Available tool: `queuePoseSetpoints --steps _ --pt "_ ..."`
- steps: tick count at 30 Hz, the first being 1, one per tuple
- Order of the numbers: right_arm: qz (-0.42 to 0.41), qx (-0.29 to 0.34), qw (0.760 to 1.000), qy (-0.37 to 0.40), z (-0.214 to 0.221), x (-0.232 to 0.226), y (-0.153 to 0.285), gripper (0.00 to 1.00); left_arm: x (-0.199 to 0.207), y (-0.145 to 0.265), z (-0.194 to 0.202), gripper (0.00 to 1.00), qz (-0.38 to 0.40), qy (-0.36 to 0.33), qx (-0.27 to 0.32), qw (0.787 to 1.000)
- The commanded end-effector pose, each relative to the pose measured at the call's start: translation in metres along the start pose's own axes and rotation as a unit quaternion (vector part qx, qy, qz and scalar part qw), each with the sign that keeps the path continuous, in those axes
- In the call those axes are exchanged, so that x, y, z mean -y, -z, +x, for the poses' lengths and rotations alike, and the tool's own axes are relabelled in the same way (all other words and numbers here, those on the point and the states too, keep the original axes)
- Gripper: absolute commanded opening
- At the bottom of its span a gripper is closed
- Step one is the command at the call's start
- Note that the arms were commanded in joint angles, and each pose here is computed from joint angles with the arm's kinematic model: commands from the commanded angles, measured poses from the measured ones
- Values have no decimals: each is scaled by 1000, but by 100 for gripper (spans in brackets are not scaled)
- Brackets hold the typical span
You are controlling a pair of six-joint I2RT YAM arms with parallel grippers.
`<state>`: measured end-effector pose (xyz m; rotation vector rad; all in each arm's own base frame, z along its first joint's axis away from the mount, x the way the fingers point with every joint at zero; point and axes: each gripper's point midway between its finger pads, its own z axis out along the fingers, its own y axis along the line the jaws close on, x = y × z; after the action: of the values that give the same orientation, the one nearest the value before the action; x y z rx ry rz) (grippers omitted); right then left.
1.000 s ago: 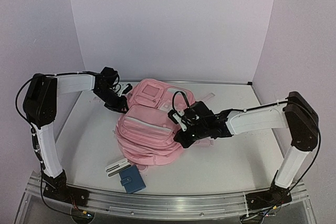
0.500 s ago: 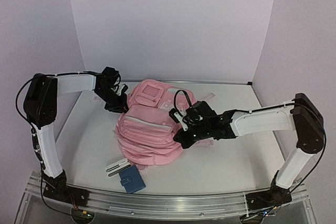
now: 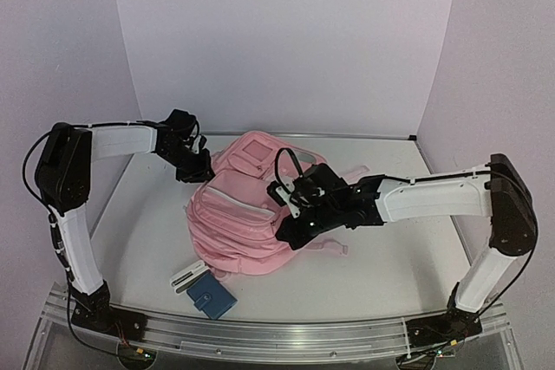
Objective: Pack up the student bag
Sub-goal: Unzip the student bag at the center of the board.
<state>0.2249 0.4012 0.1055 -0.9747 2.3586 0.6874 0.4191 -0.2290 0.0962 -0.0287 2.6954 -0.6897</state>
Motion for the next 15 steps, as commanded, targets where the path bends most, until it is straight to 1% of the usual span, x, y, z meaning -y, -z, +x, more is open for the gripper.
queuePoseSetpoints --steps 1,7,13,14,15 --pt "-43 -14 999 0 -13 -42 3 0 28 43 -57 0 27 23 134 990" --pt "-42 -32 999 4 -12 -59 -13 0 40 44 -64 0 28 27 160 986" --pt "-39 -26 999 6 -16 -73 -21 0 42 38 -68 0 26 17 164 986" --pt "-36 -24 999 3 -17 -72 -20 2 42 39 -69 2 25 9 164 986" --pt "-29 -17 999 0 -20 -70 -18 7 44 42 -70 6 25 0 167 986"
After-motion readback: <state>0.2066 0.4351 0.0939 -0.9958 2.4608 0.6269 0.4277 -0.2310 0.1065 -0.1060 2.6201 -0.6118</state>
